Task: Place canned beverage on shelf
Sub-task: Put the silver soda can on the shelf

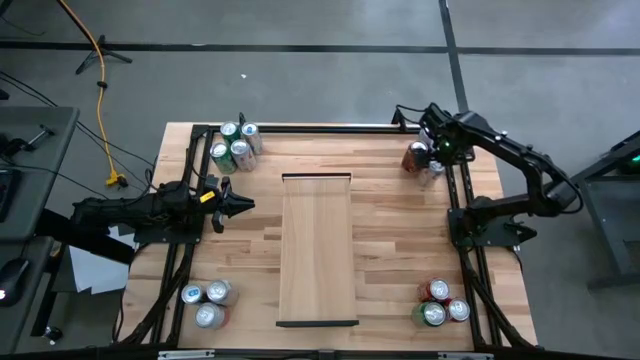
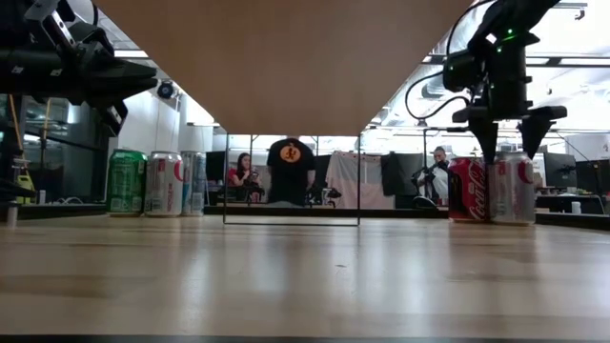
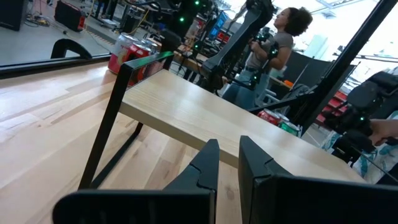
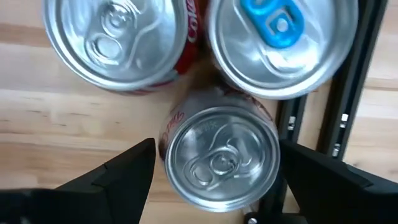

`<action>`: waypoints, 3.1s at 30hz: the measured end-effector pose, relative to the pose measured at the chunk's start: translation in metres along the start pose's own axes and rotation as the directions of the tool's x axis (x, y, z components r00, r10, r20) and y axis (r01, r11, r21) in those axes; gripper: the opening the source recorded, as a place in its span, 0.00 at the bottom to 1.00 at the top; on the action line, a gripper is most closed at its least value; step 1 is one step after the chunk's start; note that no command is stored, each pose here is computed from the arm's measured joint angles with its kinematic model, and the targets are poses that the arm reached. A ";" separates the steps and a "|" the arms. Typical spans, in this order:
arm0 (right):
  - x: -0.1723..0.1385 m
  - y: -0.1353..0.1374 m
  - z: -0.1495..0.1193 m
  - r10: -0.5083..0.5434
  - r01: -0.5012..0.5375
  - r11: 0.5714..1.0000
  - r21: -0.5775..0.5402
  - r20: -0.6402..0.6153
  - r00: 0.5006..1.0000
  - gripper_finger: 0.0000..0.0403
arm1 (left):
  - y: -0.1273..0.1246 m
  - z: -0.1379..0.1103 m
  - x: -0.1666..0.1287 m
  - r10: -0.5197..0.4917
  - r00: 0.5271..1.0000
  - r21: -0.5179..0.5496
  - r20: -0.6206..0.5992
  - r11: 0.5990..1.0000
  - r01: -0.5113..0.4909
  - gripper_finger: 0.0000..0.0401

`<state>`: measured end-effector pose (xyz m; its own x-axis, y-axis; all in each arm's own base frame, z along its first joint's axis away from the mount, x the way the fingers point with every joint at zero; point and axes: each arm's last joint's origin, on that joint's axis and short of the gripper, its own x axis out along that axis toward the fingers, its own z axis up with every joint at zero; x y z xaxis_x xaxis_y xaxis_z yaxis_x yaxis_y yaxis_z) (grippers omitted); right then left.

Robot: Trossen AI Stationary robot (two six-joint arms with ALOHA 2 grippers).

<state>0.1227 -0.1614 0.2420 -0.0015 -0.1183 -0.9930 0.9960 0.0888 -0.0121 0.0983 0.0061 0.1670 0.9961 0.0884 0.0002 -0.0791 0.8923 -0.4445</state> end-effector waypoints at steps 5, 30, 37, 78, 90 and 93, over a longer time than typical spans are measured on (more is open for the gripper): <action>0.011 0.002 0.002 -0.016 0.016 1.000 0.006 -0.019 1.000 0.80 | 0.000 0.000 0.000 -0.001 1.000 0.000 0.001 1.000 0.001 0.00; 0.014 -0.006 -0.015 -0.042 0.039 0.998 -0.040 -0.066 0.997 0.72 | 0.000 0.000 0.000 0.000 1.000 0.000 0.000 1.000 0.000 0.00; -0.013 -0.008 -0.043 0.076 -0.080 0.991 -0.104 -0.041 0.996 0.72 | 0.000 0.000 0.000 0.000 1.000 0.000 0.000 1.000 0.000 0.00; -0.193 0.220 -0.077 0.547 -0.413 0.404 -0.816 -0.146 0.824 0.72 | 0.000 0.000 0.000 0.000 1.000 0.000 0.000 1.000 0.000 0.00; -0.153 0.227 -0.102 0.348 -0.248 0.538 -0.805 -0.056 0.936 0.72 | 0.000 0.000 0.000 0.000 1.000 0.000 -0.001 1.000 0.000 0.00; -0.148 0.231 -0.106 0.329 -0.224 0.537 -0.813 -0.043 0.943 0.72 | 0.000 0.000 0.000 0.000 1.000 0.000 -0.001 1.000 0.000 0.00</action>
<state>0.3436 -0.0183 0.3737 0.3224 -0.0396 -0.9458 0.4621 0.8786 0.1207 0.0983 0.0061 0.1671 0.9961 0.0882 -0.0003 -0.0792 0.8923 -0.4444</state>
